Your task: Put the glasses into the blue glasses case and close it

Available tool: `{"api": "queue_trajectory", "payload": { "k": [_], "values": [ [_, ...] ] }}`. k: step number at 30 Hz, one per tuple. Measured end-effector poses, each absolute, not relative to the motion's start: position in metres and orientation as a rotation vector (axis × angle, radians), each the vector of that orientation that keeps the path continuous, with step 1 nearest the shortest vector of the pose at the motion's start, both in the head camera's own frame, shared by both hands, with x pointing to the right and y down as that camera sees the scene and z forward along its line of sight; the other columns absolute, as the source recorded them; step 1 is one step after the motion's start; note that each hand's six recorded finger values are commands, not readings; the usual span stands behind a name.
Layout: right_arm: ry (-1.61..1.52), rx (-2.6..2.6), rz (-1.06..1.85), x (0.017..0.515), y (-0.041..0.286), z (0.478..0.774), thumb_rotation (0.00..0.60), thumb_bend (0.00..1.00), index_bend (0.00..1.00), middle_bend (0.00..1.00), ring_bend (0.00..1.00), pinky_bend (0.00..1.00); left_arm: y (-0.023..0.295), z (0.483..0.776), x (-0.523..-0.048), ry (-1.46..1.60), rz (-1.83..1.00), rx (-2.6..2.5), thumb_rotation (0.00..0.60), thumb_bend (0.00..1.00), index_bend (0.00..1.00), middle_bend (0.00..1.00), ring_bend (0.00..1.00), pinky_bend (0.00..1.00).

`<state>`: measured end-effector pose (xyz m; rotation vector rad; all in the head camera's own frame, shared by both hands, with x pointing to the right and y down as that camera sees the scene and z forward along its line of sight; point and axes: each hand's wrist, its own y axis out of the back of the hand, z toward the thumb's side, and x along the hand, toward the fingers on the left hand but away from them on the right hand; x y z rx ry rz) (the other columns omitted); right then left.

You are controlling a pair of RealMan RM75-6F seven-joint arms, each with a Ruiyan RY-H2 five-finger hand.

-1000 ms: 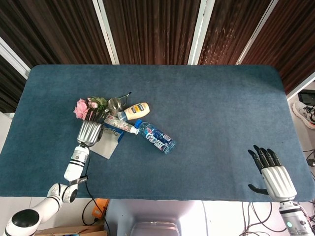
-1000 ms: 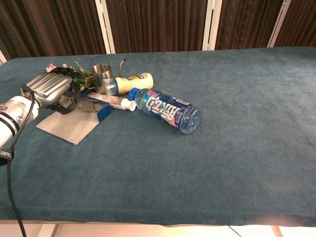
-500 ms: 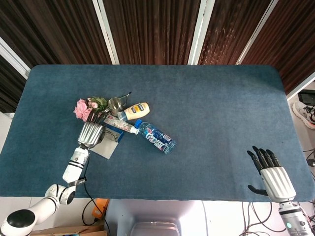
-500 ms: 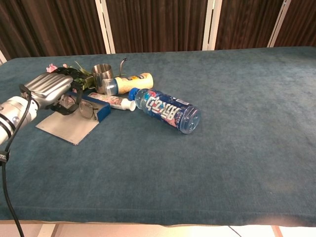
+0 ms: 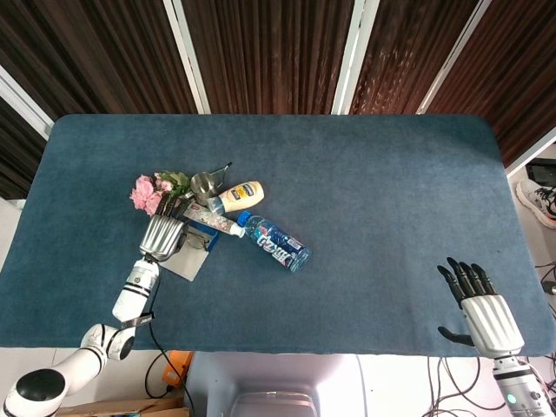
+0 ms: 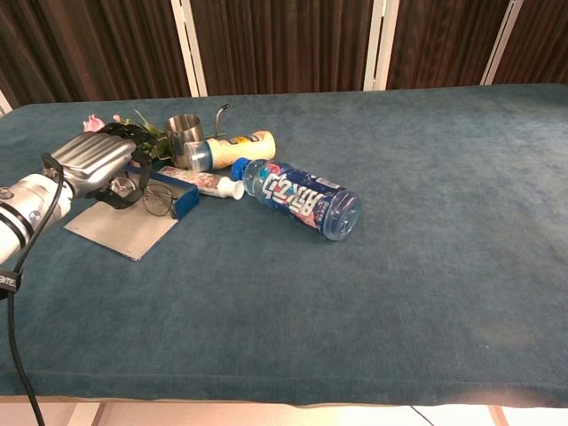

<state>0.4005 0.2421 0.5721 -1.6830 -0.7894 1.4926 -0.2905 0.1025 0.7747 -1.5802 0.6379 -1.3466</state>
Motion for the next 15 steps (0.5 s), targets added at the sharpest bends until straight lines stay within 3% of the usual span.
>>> {"api": "queue_trajectory", "payload": {
  "k": [9, 12, 15],
  "values": [
    [-0.794, -1.681, 1.492, 0.4007, 0.2431, 0.5711, 0.6, 0.22, 0.0, 0.0, 0.0, 0.0, 0.099, 0.7806, -0.2869, 0.643, -1.363, -1.575, 0.6, 0.37, 0.6, 0.11, 0.0, 0.0],
    [-0.789, -1.684, 1.496, 0.4008, 0.2434, 0.5717, 0.6, 0.22, 0.0, 0.0, 0.0, 0.0, 0.0977, 0.7829, -0.2862, 0.635, -1.37, -1.564, 0.6, 0.36, 0.54, 0.1, 0.0, 0.0],
    [-0.798, -1.682, 1.496, 0.4017, 0.242, 0.5712, 0.6, 0.22, 0.0, 0.0, 0.0, 0.0, 0.0964, 0.7834, -0.2867, 0.639, -1.37, -1.559, 0.6, 0.35, 0.41, 0.09, 0.0, 0.0]
  ]
}}
